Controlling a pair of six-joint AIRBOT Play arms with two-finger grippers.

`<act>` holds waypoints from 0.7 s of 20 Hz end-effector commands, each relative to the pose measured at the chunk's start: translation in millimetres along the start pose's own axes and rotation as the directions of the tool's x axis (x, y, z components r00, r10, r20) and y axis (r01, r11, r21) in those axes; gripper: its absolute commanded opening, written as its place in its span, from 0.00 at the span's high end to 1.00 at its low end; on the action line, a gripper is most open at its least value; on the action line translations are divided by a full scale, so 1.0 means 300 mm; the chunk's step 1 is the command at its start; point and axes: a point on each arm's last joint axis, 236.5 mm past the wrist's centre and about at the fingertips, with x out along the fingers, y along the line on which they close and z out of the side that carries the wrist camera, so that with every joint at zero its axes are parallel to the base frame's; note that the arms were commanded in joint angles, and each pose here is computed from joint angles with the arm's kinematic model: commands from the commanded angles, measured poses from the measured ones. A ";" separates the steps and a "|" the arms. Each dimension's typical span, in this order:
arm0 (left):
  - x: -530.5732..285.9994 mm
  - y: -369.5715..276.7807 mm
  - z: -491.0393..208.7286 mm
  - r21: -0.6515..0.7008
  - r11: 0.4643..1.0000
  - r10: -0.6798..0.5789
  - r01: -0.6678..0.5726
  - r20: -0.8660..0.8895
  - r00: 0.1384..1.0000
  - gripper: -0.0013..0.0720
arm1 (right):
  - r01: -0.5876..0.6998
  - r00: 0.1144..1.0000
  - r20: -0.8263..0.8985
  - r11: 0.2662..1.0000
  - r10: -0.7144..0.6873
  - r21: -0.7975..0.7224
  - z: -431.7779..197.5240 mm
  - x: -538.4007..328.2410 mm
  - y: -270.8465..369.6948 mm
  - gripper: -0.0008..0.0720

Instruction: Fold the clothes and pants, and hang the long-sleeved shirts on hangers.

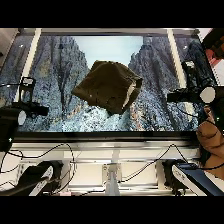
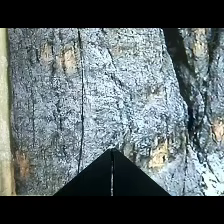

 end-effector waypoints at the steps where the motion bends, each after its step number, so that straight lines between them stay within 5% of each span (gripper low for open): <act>1: 0.001 0.001 -0.001 0.000 1.000 0.000 0.000 -0.001 1.000 0.94 | 0.000 1.000 0.001 1.000 0.000 -0.001 0.002 -0.001 0.001 0.92; 10: 0.001 0.001 -0.001 -0.001 1.000 0.000 0.000 -0.001 1.000 0.94 | -0.300 0.952 -0.025 0.943 0.306 0.145 -0.057 0.039 0.247 0.92; 11: 0.001 0.001 -0.001 0.000 1.000 0.000 0.000 -0.001 1.000 0.94 | -0.334 0.939 -0.036 0.929 0.343 0.159 -0.080 0.067 0.277 0.82; 13: 0.001 0.001 -0.001 0.001 1.000 0.001 -0.001 -0.001 1.000 0.94 | -0.394 0.904 -0.065 0.883 0.422 0.255 -0.136 0.135 0.341 0.26; 14: 0.001 0.001 -0.001 0.000 1.000 0.000 0.000 -0.001 1.000 0.94 | -0.427 0.878 -0.077 0.847 0.472 0.317 -0.158 0.162 0.381 0.23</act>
